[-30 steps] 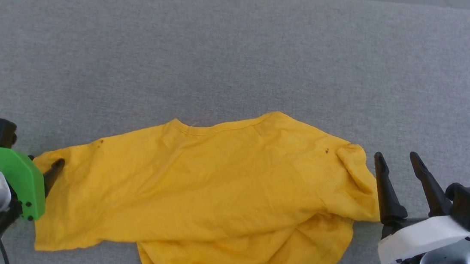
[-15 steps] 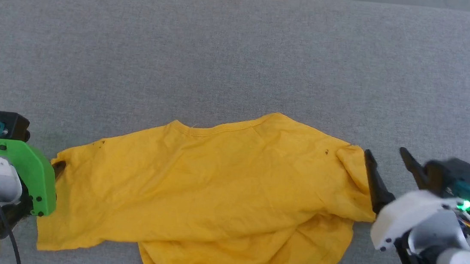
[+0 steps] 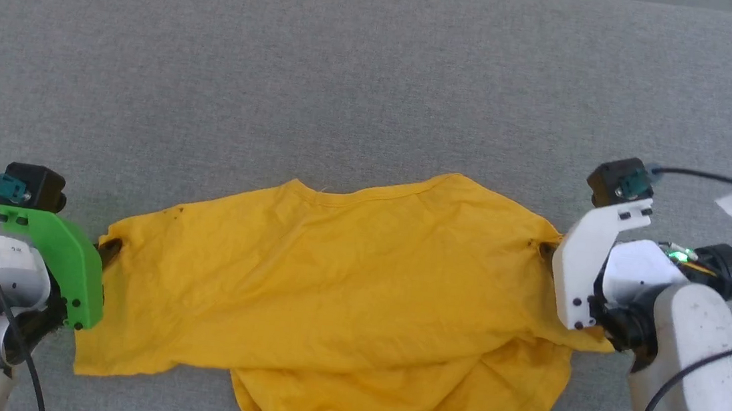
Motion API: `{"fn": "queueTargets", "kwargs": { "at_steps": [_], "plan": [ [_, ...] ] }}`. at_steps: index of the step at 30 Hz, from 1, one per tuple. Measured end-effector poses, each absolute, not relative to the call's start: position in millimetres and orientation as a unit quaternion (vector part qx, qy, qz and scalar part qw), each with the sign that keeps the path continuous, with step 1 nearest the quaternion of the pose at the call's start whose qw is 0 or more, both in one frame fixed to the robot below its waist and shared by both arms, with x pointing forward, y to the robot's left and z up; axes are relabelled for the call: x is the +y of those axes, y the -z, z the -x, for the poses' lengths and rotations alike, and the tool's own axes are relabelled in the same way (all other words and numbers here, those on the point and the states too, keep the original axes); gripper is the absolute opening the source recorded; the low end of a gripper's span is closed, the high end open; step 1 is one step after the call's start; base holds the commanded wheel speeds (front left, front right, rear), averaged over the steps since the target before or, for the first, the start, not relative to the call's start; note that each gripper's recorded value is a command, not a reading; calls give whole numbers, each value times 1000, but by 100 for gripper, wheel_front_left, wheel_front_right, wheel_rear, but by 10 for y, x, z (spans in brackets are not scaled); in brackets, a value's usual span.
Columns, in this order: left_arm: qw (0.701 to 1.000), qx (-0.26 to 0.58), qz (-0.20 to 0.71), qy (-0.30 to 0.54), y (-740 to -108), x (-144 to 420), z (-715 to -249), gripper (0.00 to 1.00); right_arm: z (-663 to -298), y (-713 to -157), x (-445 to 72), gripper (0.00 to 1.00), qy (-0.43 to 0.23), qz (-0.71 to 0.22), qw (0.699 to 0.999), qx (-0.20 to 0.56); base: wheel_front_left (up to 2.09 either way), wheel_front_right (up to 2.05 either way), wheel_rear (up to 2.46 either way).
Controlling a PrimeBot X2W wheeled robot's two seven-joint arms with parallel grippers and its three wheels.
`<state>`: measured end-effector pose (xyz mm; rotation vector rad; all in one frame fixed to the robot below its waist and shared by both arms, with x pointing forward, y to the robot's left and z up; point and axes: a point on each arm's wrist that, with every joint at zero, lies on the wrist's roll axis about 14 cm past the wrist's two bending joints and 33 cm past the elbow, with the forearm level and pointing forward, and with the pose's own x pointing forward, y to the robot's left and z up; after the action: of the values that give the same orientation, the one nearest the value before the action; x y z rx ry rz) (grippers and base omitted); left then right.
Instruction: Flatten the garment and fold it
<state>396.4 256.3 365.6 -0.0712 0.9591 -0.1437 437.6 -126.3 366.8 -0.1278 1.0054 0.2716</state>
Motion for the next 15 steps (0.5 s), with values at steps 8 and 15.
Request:
{"fn": "queueTargets", "kwargs": {
  "at_steps": [8,15],
  "plan": [
    [890,449,-3,82,-3694,2570,-4017,0,-4325,-3742,-1185,0,-165,79,835,519,0,0,0],
    [933,315,-125,118,-4214,2541,-4634,0,-4919,-4202,-1400,0,-148,127,890,412,0,0,0]
  ]
}}
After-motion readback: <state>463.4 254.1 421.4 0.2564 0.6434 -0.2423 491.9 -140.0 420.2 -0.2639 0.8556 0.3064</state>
